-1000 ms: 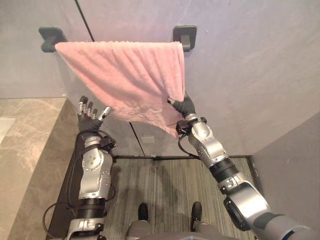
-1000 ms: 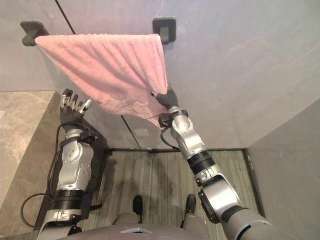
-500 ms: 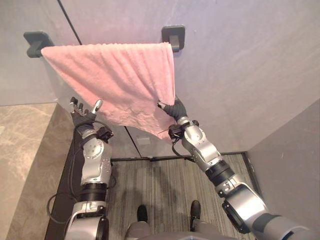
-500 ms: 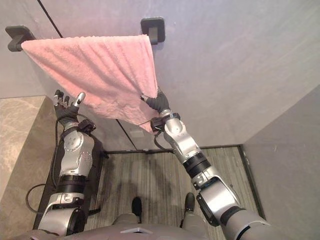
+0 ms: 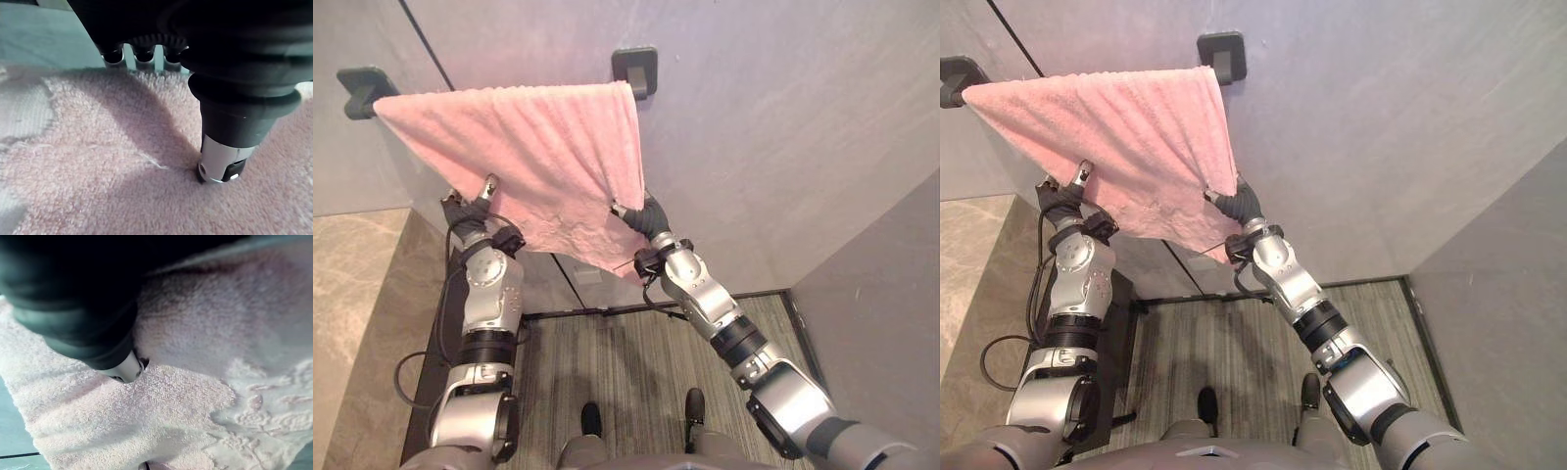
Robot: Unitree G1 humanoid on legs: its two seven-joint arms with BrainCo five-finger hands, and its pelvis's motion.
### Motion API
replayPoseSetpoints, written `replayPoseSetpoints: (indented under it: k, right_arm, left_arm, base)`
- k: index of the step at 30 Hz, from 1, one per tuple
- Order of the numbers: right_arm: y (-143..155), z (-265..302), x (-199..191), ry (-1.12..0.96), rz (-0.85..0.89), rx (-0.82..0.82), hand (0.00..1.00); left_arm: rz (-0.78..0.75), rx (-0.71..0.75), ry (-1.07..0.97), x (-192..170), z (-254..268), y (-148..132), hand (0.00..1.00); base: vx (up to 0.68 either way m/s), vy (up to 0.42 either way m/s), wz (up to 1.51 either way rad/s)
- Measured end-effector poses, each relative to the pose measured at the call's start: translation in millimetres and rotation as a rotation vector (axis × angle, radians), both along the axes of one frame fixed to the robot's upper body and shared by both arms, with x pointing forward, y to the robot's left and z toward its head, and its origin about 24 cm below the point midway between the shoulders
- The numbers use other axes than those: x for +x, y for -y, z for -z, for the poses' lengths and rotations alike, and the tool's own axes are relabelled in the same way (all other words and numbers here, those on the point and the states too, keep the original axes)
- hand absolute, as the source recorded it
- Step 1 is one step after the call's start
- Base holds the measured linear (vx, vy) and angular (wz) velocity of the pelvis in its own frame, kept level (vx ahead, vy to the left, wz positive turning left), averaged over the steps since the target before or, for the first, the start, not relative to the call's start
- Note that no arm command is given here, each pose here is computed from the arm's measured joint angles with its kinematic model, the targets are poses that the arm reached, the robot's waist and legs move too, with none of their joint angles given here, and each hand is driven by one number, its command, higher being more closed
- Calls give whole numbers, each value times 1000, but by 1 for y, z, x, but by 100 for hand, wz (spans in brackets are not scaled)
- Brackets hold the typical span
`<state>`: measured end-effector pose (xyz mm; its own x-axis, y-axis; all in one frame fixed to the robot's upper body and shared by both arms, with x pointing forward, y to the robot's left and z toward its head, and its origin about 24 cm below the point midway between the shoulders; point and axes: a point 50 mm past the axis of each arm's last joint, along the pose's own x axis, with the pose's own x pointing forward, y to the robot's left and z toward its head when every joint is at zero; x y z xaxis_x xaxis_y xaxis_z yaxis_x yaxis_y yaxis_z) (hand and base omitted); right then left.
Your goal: Organize washtable
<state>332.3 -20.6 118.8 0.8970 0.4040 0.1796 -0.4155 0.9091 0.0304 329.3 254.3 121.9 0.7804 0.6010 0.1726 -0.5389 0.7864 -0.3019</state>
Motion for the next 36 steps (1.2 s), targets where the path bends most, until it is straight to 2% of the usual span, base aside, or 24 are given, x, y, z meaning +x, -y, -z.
replayPoseSetpoints:
  k: [4,10,16,27,36]
  right_arm:
    - [-1,0,0,-5,-19,10,100]
    - [0,0,0,-3,-35,5,100]
    - [0,1,0,-4,-50,5,100]
    - [8,2,2,-14,-42,24,100]
    - [21,2,7,-7,2,12,100]
  left_arm:
    - [67,60,5,9,-9,4,100]
    - [124,74,33,12,-16,6,100]
    - [144,130,42,10,-24,-6,100]
    - [170,240,-1,-9,-11,-17,100]
    - [214,273,30,-23,-8,-15,100]
  base:
    - [0,0,0]
    - [0,0,0]
    - [0,0,1]
    - [-1,0,3]
    - [-10,-4,10]
